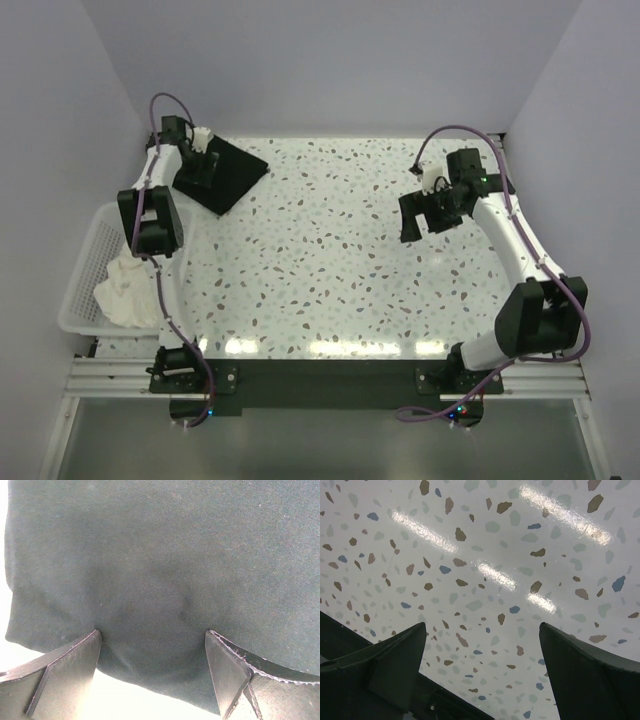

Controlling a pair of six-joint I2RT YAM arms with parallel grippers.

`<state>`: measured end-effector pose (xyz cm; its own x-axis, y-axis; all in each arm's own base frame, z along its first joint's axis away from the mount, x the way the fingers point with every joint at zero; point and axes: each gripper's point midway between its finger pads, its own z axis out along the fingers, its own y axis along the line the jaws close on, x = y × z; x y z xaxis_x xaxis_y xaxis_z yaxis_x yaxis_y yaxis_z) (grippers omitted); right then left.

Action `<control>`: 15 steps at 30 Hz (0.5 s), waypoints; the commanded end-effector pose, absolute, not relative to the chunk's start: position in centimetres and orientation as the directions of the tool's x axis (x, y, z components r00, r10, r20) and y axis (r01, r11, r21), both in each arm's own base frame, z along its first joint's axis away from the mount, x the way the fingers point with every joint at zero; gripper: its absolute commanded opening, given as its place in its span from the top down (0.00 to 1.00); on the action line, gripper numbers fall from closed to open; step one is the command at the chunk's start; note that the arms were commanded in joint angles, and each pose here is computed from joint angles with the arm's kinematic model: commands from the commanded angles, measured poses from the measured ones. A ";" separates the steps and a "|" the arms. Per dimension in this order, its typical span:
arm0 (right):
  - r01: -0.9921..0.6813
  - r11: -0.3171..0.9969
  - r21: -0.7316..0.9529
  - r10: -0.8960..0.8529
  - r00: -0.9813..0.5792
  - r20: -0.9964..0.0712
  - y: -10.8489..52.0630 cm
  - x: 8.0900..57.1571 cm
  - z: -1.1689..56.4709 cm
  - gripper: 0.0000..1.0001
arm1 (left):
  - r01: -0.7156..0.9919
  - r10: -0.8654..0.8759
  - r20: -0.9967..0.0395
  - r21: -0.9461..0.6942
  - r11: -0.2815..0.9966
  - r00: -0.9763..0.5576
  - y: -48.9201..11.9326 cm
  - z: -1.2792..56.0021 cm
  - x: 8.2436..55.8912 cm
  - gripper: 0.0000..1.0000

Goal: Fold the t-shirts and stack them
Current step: Neatly place the folded tshirt to the corner

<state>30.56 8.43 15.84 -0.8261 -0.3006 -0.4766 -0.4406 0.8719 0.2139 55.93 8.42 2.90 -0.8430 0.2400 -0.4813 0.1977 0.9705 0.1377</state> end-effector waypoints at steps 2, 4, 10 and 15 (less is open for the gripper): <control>-0.455 0.869 0.195 -0.307 -0.804 -0.509 8.3 31.5 16.7 0.01 | 0.321 0.267 -0.353 -0.103 0.942 -0.897 5.0 1.5 49.3 0.11; -0.449 0.870 0.202 -0.298 -0.807 -0.509 8.4 31.6 16.6 0.01 | 0.382 0.290 -0.398 -0.174 0.908 -0.870 2.5 2.9 49.7 0.12; -0.442 0.870 0.217 -0.287 -0.813 -0.507 8.7 32.0 16.4 0.01 | 0.398 0.243 -0.548 -0.182 0.899 -0.800 0.0 8.1 53.1 0.07; -0.442 0.871 0.212 -0.292 -0.814 -0.502 8.5 31.8 16.4 0.01 | 0.588 0.449 -0.647 0.002 0.809 -0.616 -0.1 10.8 55.3 0.00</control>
<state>30.84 8.48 15.01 -0.8374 -0.3006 -0.4566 -0.4350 0.8723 0.2234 52.84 0.79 4.55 -0.8025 0.3248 -0.5005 0.4375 0.8906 -0.1237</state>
